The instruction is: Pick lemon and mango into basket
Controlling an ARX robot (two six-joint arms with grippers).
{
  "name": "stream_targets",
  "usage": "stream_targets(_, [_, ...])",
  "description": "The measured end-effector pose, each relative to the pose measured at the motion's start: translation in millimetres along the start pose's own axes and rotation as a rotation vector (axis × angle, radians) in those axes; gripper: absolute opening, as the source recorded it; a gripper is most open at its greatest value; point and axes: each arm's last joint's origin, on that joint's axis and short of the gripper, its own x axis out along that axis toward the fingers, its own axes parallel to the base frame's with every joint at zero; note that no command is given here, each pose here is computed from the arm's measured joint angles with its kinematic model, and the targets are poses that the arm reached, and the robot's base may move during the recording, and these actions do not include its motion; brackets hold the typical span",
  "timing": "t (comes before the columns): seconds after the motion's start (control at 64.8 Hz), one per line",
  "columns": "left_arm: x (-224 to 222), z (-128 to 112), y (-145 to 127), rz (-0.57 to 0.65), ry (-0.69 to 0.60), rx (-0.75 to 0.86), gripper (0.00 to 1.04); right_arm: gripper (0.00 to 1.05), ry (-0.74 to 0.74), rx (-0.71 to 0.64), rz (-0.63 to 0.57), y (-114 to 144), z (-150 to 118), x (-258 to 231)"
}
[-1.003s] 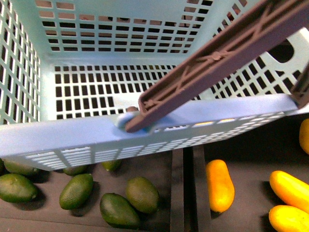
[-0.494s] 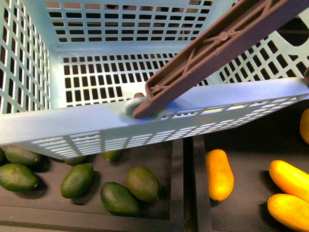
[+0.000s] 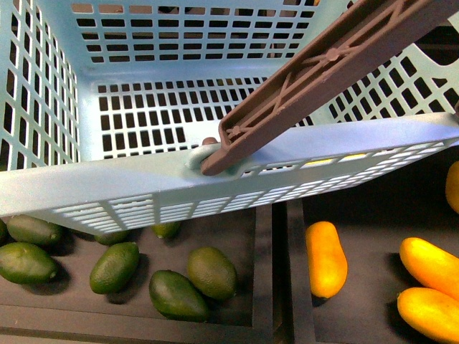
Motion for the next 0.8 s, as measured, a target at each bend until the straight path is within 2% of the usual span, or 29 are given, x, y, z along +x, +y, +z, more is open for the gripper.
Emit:
stream_targets(0.463, [0.0, 0.1, 0.1, 0.002, -0.002, 0.0, 0.05, 0.96, 0.004, -0.067, 0.064, 10.8, 15.4, 35.9])
stream_targets(0.802, [0.0, 0.1, 0.1, 0.002, -0.003, 0.0, 0.05, 0.96, 0.041, 0.02, 0.045, 16.5, 16.0, 65.8])
